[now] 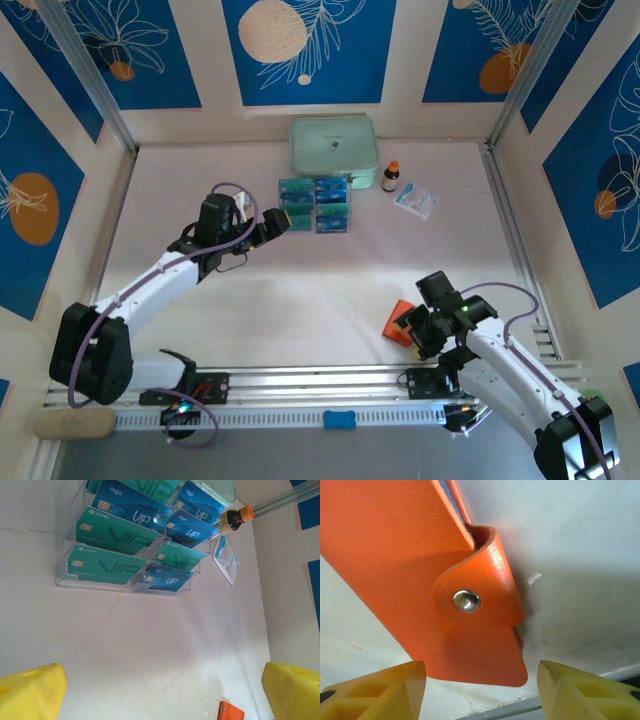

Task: Put the credit cards into the card holder
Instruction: Pick up the card holder from the bottom-right of the table.

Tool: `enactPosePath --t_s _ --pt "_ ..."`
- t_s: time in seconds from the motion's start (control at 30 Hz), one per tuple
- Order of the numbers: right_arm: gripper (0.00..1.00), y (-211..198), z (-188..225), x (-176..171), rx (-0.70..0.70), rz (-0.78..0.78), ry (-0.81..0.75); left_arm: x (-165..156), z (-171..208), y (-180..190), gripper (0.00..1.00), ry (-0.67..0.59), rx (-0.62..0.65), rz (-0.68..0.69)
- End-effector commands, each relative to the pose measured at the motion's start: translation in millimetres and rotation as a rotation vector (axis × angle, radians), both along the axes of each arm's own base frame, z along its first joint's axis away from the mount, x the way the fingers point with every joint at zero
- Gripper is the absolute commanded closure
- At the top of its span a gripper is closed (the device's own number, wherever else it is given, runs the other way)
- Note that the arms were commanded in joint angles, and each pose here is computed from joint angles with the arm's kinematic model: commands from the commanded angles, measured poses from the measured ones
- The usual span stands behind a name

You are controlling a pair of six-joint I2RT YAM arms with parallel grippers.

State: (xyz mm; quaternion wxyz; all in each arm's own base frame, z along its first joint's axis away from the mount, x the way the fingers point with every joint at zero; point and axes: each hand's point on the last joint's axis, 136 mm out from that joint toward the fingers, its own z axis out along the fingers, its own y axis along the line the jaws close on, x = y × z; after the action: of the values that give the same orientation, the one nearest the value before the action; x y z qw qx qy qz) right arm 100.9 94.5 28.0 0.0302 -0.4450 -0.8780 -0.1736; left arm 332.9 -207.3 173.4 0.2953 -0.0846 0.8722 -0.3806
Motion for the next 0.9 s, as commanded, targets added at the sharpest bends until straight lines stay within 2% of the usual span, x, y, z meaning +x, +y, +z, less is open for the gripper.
enactPosePath --t_s 0.0,0.13,0.4,0.53,0.6,0.77,0.87 --pt "0.45 4.6 -7.5 -6.4 0.03 -0.027 0.038 2.1 12.9 -8.2 0.0 -0.034 -0.025 -0.012" --pt "0.48 3.3 -7.8 -6.4 0.014 -0.034 0.036 1.4 13.8 -9.0 0.0 -0.036 -0.026 -0.013" --pt "0.65 1.8 -8.0 -7.1 0.007 -0.039 0.026 0.2 15.2 -11.8 0.0 -0.039 -0.031 -0.02" --pt "0.66 0.6 -7.1 -7.8 0.008 -0.048 0.02 -0.4 16.8 -12.5 0.0 -0.043 -0.033 -0.022" --pt "0.81 0.2 -6.9 -7.9 0.009 -0.052 0.017 -0.3 17.3 -12.7 0.0 -0.044 -0.034 -0.024" --pt "0.99 0.5 -6.9 -8.0 0.013 -0.052 0.012 -0.1 18.2 -13.2 0.0 -0.049 -0.035 -0.026" --pt "1.0 2.9 -0.8 -2.0 0.021 -0.029 -0.023 -0.9 18.5 -13.4 0.0 -0.048 -0.036 -0.028"
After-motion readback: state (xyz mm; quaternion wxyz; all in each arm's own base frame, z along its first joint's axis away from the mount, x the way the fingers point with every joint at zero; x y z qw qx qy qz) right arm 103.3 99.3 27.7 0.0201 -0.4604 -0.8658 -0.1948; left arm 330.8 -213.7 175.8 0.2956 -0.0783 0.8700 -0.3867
